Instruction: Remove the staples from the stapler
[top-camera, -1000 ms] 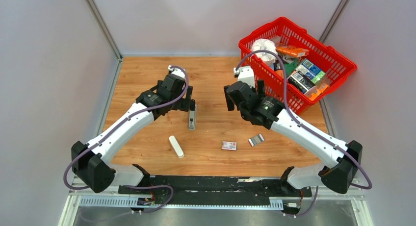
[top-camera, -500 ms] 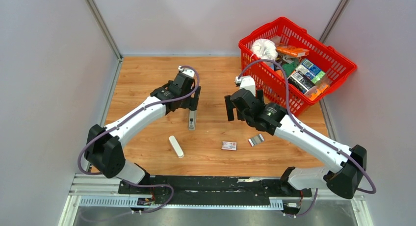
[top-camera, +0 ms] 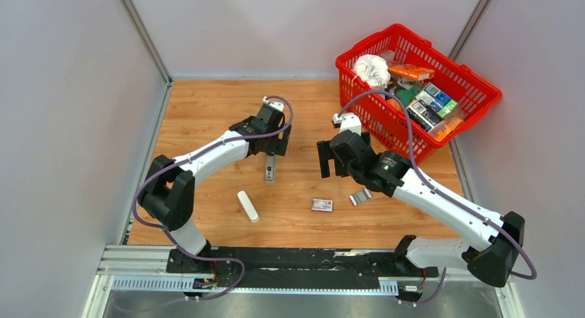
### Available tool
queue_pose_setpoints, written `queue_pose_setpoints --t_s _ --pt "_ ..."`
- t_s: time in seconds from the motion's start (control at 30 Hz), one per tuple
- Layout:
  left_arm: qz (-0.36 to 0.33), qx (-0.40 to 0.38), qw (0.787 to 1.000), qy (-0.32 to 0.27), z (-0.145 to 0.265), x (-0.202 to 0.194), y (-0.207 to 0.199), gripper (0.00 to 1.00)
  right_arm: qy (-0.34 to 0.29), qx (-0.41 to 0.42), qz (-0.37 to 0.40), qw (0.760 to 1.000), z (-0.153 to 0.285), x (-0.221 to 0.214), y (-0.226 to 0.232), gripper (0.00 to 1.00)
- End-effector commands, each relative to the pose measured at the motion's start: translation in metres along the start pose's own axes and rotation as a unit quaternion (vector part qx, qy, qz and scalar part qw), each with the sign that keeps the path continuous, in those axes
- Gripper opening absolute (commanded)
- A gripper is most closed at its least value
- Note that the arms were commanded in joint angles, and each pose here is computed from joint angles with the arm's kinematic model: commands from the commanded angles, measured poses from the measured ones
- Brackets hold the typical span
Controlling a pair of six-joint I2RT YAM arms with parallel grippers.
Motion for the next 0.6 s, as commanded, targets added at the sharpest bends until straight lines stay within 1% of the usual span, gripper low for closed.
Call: queue_pose_setpoints --t_s 0.0,0.2,0.37,0.57 --pt "-0.003 -0.029 0.999 -0.044 -0.004 0.029 -0.011 0.92 -0.011 0.017 -0.013 1.0 0.003 0.0 0.004 1.0" --pt "-0.008 -0.031 0.999 -0.038 -0.019 0.028 -0.014 0.9 -0.001 0.01 -0.005 1.0 -0.001 -0.004 0.002 1.0" --pt "0.01 -0.036 0.999 -0.032 -0.03 0.025 -0.009 0.9 0.003 0.011 -0.003 1.0 -0.001 -0.006 0.003 1.0" --pt "0.022 -0.033 0.999 -0.03 -0.036 0.021 -0.001 0.93 0.005 0.014 -0.004 1.0 -0.003 -0.008 0.004 1.0"
Point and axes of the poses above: each gripper's point midway between its finger pads, its own z axis back along the fingers, its own y axis along the line the jaws close on, x = y × z, the point moved 4 cm from there along z, back along the fingers, and after that the axes turned 7 degrees about -z, right-handed, at the moved point
